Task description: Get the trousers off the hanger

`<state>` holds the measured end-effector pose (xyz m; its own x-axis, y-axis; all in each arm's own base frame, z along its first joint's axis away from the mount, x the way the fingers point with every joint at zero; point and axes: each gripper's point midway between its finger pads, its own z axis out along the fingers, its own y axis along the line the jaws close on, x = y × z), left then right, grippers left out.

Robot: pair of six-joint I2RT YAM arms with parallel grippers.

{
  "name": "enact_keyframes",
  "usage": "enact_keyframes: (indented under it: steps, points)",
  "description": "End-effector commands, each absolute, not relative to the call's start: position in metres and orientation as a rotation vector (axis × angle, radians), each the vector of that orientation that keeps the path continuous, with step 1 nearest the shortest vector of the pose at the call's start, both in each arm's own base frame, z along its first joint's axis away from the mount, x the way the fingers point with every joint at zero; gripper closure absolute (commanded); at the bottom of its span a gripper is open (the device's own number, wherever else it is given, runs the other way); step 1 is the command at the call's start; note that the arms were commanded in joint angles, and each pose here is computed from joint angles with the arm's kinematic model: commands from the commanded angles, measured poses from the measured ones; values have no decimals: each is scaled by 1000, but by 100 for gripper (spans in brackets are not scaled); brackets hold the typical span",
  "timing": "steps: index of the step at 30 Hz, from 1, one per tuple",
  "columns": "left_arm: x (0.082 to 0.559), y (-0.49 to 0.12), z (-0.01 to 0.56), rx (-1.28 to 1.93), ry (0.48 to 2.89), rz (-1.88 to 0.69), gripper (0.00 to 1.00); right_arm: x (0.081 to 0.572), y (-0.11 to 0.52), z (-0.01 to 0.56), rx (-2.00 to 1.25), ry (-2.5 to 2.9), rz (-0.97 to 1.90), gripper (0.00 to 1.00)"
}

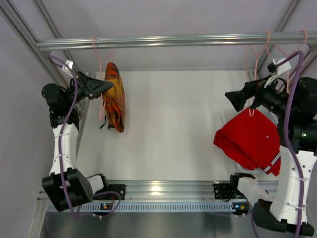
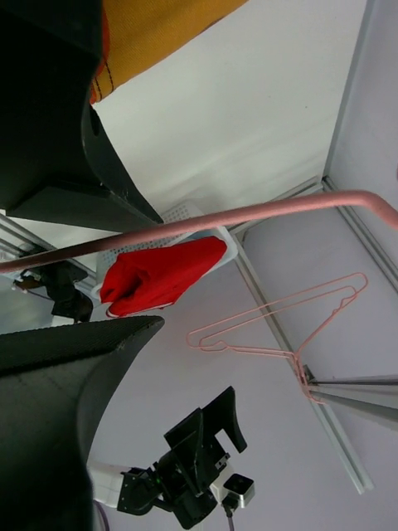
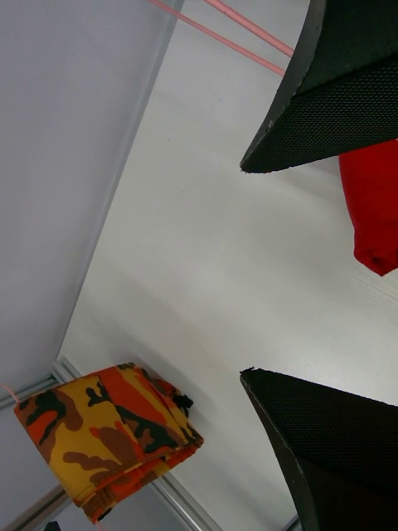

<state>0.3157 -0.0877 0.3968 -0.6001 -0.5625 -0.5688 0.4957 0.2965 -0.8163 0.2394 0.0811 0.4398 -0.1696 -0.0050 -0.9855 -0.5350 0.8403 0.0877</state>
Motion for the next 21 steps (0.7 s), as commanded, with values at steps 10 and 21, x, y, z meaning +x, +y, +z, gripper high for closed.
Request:
enact_keyframes:
  steps: [10, 21]
  points:
    - [317, -91, 411, -22, 1572, -1454, 100, 241, 79, 439, -404, 1691, 506, 1]
    - [298, -121, 478, 165, 1406, -1425, 100, 240, 81, 435, -401, 1694, 518, 1]
